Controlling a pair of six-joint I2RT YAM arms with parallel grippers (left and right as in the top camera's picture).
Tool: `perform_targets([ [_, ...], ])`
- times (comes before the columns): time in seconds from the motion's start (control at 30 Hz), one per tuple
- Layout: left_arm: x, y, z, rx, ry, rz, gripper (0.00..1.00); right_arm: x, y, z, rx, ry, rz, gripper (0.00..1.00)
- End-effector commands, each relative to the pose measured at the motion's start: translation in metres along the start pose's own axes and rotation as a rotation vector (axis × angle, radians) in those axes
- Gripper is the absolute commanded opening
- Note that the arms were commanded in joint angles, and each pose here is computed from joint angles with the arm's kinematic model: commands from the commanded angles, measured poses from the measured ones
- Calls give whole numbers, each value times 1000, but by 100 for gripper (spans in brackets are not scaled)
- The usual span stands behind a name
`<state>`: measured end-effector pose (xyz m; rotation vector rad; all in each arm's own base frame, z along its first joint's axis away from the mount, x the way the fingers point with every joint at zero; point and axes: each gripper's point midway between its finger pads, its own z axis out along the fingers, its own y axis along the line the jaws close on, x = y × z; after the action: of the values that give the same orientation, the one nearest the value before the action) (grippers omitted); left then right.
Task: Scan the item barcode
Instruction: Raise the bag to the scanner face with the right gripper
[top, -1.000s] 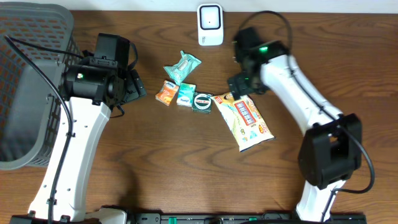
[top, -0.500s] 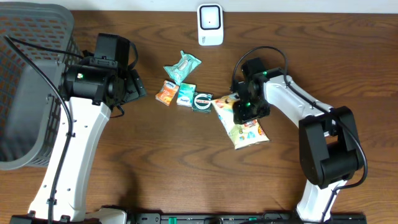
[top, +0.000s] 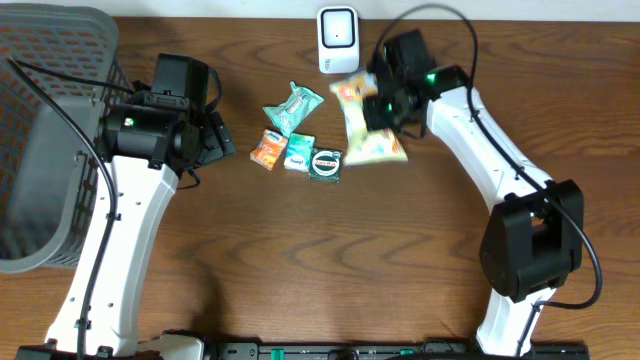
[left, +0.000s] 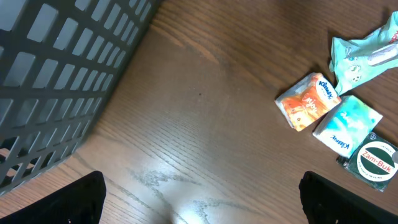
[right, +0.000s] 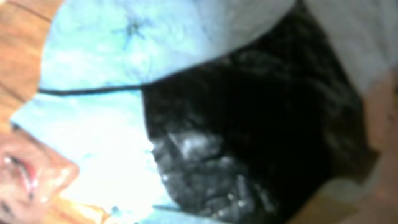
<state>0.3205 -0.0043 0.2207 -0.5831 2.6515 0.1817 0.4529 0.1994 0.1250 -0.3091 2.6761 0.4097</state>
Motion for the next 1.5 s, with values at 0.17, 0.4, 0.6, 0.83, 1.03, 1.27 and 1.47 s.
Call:
perform_targets([
  [0.17,0,3,2,-19,2,-10,98,-97,21,-28,-67,-384,87,1],
  [0.4,0,3,2,-19,3,-10,98,-157,11,-22,12,-673,124,1],
  [0.6,0,3,2,-19,3,-10,98,-213,16,-2,-5,-788,87,1],
  [0.83,0,3,2,-19,2,-10,98,-246,3,6,143,-920,-61,1],
  [1.03,0,3,2,-19,3,-10,98,-235,-7,20,161,-851,-40,1],
  [1.27,0,3,2,-19,3,-10,98,-228,-9,27,161,-813,-26,1],
  [1.47,0,3,2,-19,2,-10,98,-235,-49,4,149,-836,149,1],
])
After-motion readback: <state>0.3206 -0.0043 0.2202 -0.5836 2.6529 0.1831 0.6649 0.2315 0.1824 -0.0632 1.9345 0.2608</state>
